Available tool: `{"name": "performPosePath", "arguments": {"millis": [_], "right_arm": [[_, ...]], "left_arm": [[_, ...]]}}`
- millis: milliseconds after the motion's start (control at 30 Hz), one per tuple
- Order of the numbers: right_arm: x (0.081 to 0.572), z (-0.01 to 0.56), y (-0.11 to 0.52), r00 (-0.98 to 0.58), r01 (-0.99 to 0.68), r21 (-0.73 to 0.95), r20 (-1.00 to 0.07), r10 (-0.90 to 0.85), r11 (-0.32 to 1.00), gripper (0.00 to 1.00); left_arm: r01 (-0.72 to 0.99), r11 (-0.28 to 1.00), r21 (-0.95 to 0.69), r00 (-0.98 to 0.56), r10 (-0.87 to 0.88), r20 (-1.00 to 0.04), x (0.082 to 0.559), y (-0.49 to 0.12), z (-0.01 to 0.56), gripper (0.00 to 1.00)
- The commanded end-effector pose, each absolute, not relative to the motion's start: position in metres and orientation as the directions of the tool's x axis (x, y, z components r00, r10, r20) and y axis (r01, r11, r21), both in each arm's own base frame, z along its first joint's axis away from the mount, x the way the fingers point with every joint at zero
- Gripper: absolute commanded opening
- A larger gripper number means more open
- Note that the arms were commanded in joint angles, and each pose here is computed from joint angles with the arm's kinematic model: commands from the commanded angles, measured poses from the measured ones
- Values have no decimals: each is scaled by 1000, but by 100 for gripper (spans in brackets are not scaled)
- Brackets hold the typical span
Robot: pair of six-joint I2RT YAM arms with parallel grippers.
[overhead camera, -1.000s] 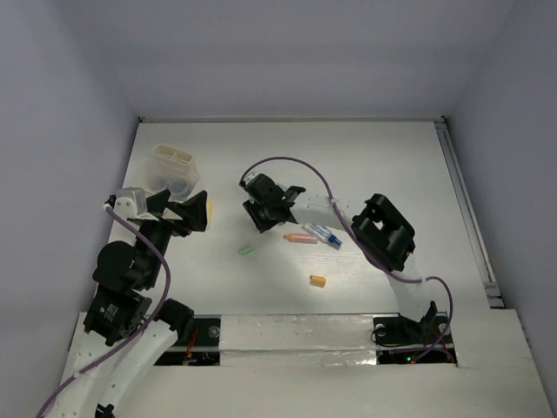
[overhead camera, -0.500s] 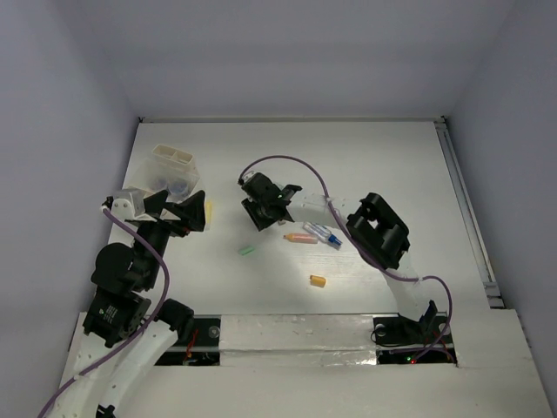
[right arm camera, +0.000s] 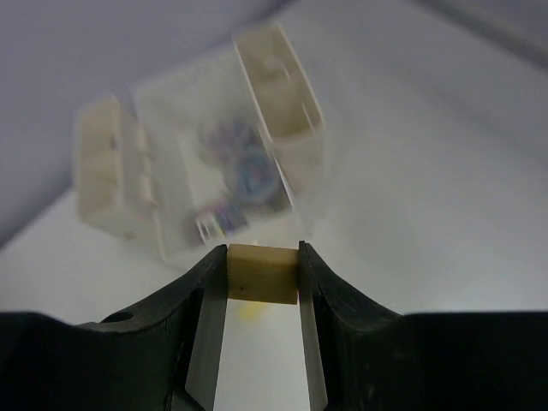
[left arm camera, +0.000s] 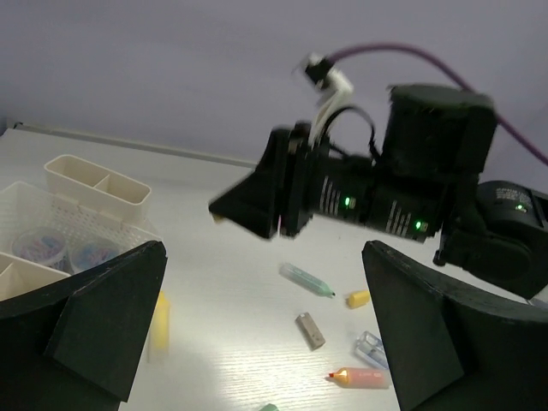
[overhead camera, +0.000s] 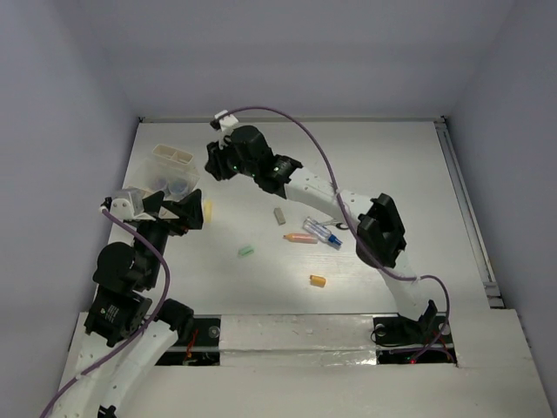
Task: Sort the stationery into containers
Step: Pick up the stationery from the center of the board, then place the stationery in the storage box.
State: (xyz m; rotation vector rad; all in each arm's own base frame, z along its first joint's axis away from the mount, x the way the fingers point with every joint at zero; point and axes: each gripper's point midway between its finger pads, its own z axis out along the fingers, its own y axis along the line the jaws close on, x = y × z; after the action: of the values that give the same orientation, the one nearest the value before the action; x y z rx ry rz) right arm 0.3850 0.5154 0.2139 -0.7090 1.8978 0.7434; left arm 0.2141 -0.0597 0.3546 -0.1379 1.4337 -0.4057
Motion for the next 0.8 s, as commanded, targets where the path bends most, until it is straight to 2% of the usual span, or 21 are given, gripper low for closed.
{"name": "performPosePath", "arguments": {"millis": [0, 33, 133, 300, 567, 767], "right_arm": [[390, 292, 564, -230, -837, 226, -972, 55, 499, 33], [397, 283, 575, -223, -842, 229, -972, 71, 489, 34], [410, 321, 588, -152, -860, 222, -971, 185, 459, 34], [422, 336, 600, -110, -879, 250, -935, 337, 407, 34], [430, 336, 609, -64, -891, 242, -904, 422, 385, 34], [438, 309, 615, -65, -881, 249, -905, 420, 401, 33]], "left_arm": [[177, 919, -353, 136, -378, -916, 213, -53, 366, 99], [176, 919, -354, 139, -379, -915, 213, -53, 367, 99], [161, 922, -353, 137, -375, -917, 215, -51, 366, 99], [148, 924, -352, 131, -371, -919, 218, -50, 363, 99], [160, 923, -350, 129, -371, -920, 218, -52, 364, 99], [166, 922, -350, 130, -372, -919, 217, -53, 364, 99]]}}
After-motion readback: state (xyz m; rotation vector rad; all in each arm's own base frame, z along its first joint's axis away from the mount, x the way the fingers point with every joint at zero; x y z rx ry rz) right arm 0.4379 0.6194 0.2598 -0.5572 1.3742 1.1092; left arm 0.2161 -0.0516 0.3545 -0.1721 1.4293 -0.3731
